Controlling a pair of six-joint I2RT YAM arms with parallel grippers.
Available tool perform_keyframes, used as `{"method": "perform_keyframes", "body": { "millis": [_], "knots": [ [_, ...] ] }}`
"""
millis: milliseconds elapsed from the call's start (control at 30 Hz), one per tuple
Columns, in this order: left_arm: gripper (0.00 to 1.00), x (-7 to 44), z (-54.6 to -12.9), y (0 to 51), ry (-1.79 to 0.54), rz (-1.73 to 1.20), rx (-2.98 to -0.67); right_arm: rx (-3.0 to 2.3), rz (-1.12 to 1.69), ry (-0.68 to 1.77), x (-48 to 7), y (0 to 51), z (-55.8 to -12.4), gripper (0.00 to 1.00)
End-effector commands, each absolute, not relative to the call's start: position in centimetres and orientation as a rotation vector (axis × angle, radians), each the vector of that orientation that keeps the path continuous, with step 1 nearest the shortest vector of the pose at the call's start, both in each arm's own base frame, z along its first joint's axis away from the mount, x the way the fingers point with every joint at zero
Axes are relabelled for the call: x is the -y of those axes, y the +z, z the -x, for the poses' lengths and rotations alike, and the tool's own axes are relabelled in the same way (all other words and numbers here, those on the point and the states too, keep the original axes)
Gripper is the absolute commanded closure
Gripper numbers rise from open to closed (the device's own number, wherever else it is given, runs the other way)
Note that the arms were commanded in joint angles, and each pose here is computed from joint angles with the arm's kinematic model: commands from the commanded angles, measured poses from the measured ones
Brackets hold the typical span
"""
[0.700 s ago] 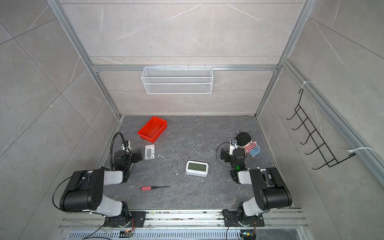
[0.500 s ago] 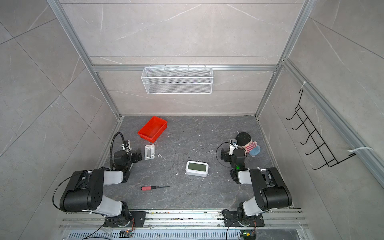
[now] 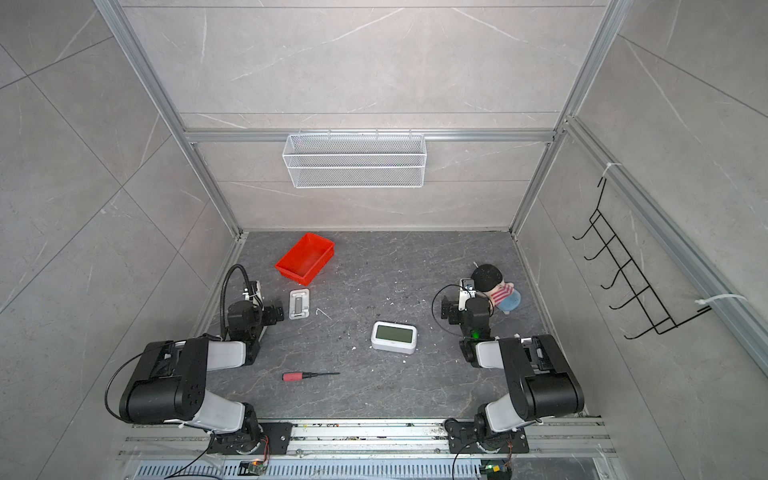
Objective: Put the screwdriver in the bin
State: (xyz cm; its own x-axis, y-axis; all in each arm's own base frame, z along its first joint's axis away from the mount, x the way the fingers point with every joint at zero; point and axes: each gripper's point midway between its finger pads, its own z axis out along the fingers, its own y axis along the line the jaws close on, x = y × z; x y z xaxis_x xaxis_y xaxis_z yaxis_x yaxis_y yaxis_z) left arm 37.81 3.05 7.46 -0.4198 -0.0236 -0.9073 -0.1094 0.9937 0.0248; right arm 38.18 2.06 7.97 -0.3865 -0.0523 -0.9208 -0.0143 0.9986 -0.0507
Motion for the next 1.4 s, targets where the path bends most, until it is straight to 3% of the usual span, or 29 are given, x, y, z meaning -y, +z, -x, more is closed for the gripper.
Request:
{"method": "perform_keyframes", "body": {
  "millis": [0, 400, 767, 1000, 1233, 1367],
  "knots": [
    [0.0, -2.9, -38.5, 8.5, 0.073, 0.099, -1.964, -1.928, 0.039, -0.015, -2.5, 9.1, -38.9, 0.01],
    [0.0, -2.9, -38.4, 8.6, 0.08, 0.096, -1.959, -1.922, 0.065, 0.002, -2.9, 9.3, -38.8, 0.01],
    [0.0, -0.5, -36.8, 12.5, 0.041, -0.06, -1.943, -1.861, 0.178, 0.053, -4.3, 12.7, -36.7, 0.01],
    [0.0, 3.2, -34.7, 15.9, -0.032, -0.38, -1.909, -1.82, 0.291, 0.096, -5.7, 15.6, -35.1, 0.01],
    [0.0, 8.8, -29.8, 17.3, -0.262, -0.807, -1.861, -1.852, 0.42, 0.189, -8.1, 18.1, -33.3, 0.01],
    [0.0, 10.1, -27.8, 18.0, -0.328, -0.887, -1.851, -1.851, 0.574, 0.23, -10.6, 19.5, -31.8, 0.01]
  ]
}}
